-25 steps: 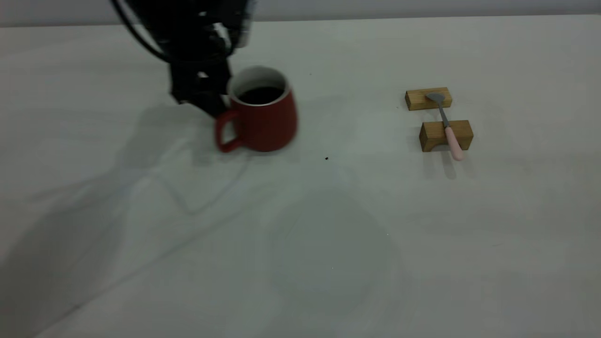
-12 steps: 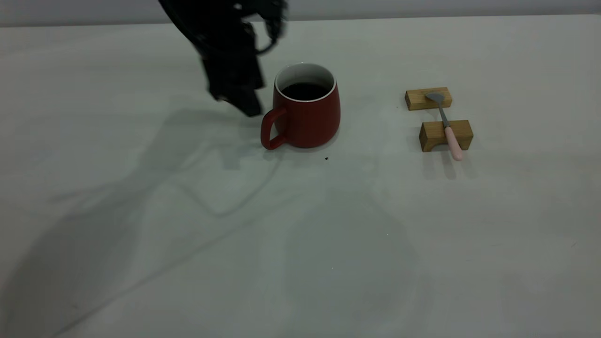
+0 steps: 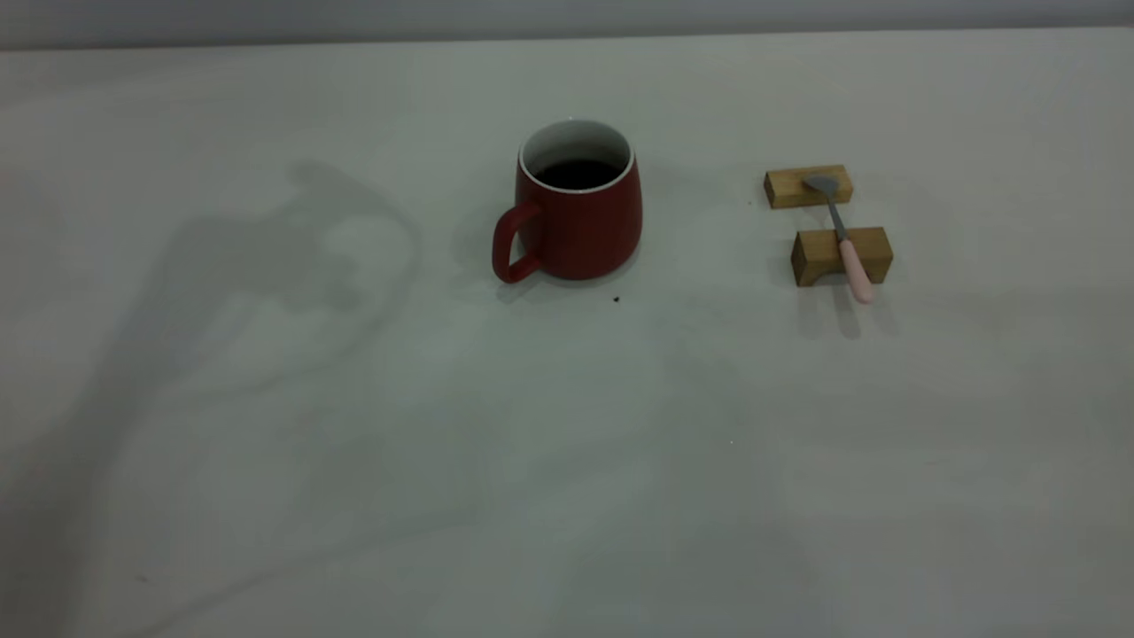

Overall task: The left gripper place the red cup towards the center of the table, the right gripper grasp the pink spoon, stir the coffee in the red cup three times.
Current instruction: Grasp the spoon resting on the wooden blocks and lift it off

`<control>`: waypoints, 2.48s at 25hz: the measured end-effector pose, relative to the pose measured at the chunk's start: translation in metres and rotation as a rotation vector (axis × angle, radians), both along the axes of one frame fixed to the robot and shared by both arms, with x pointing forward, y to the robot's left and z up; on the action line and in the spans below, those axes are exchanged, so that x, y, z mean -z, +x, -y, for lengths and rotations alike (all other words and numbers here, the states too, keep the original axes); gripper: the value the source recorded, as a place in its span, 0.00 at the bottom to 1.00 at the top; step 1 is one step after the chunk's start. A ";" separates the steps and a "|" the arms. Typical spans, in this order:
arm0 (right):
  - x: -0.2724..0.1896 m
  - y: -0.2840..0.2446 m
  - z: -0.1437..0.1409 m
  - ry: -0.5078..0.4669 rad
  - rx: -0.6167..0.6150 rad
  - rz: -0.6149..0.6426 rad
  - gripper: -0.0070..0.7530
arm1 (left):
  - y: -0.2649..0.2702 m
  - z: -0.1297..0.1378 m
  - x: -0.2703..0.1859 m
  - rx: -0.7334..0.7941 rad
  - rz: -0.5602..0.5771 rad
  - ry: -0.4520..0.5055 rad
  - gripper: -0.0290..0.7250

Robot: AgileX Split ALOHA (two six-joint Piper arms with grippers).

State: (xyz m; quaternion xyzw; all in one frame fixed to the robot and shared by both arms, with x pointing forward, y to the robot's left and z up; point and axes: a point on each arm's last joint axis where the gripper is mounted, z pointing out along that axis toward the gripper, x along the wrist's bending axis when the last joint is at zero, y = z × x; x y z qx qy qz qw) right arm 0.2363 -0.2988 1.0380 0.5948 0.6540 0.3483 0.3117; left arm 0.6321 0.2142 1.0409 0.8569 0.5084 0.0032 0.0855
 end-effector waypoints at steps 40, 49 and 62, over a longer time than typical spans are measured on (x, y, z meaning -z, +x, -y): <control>-0.002 0.000 -0.007 0.082 -0.041 0.004 0.32 | -0.377 -0.085 0.008 -0.343 0.517 -0.094 0.82; -0.021 0.055 -0.020 0.193 -0.059 -0.019 0.48 | -0.405 -0.087 0.007 -0.549 0.726 -0.088 0.82; 0.040 0.202 -0.046 0.210 -0.160 -0.380 0.64 | -0.410 -0.087 0.008 -0.560 0.751 -0.092 0.82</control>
